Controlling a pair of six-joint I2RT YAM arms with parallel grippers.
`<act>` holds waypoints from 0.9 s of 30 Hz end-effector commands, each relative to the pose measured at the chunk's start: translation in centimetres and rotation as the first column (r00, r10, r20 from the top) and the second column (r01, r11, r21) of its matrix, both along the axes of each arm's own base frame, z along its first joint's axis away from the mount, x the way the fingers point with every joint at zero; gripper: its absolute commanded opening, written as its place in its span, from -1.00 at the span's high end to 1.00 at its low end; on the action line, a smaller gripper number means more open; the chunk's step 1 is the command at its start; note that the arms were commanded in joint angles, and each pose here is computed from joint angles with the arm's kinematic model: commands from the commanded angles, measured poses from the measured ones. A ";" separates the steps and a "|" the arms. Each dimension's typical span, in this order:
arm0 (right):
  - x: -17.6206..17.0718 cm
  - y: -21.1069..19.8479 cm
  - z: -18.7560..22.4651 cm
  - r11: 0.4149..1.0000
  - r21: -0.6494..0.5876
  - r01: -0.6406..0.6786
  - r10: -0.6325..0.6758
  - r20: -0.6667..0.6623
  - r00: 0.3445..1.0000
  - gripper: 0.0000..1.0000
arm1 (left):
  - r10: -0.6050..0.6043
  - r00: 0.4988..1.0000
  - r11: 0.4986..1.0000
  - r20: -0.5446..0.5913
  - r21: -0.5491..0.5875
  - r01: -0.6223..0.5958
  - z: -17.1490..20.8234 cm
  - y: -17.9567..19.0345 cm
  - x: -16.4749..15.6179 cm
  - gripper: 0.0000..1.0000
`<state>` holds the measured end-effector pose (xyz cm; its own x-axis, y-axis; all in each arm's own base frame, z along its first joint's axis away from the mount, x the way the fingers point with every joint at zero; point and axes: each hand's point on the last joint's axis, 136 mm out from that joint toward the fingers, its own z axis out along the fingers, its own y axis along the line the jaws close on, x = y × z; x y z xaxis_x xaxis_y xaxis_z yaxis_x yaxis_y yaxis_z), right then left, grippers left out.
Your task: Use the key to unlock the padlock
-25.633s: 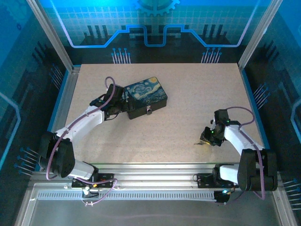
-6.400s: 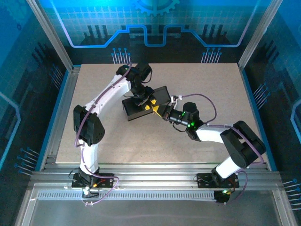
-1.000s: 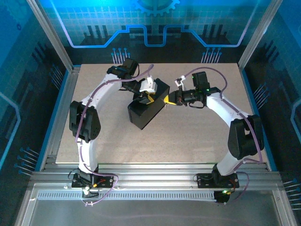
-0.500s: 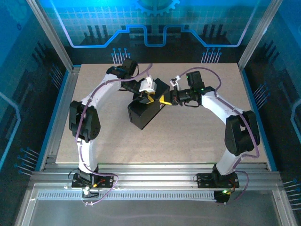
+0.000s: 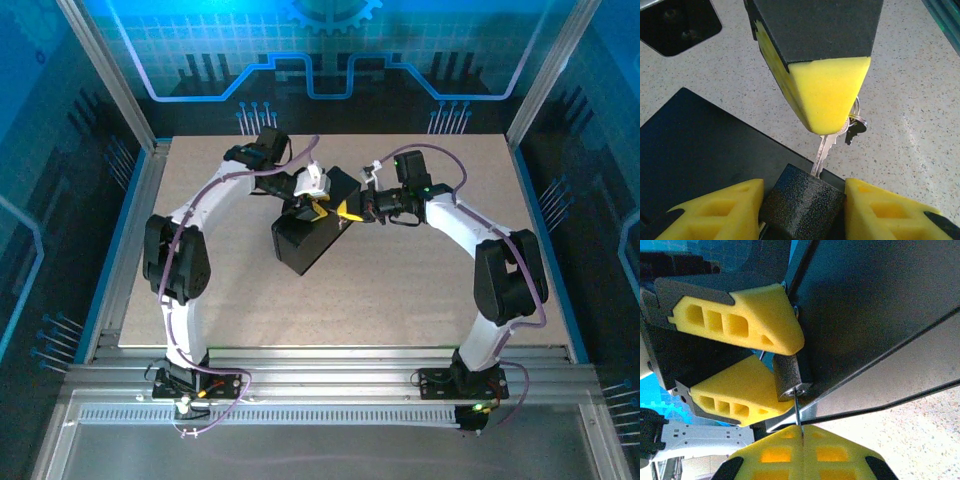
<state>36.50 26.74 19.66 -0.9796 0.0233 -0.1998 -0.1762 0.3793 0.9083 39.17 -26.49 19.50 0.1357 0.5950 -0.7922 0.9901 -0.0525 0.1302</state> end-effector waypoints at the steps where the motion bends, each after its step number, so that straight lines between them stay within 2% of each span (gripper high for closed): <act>1: 0.2 0.8 0.3 0.999 0.032 -0.004 0.004 0.007 1.000 1.00 | 0.025 0.995 0.998 -0.095 0.055 -0.020 -2.4 1.2 -1.4 0.18; 8: 0.4 1.4 0.0 0.999 0.044 0.010 -0.009 -0.018 1.000 1.00 | 0.038 0.994 0.998 -0.105 0.055 -0.033 -2.8 1.2 -1.4 0.18; 15: -0.1 1.9 -0.7 0.995 0.058 0.076 -0.070 -0.098 0.993 1.00 | 0.071 0.991 0.996 -0.112 0.064 -0.065 -3.6 1.5 -1.4 0.18; 27: 0.1 2.3 -0.8 0.978 0.095 0.187 -0.173 -0.141 0.975 1.00 | 0.091 0.987 0.994 -0.132 0.065 -0.083 -4.2 1.8 -1.7 0.19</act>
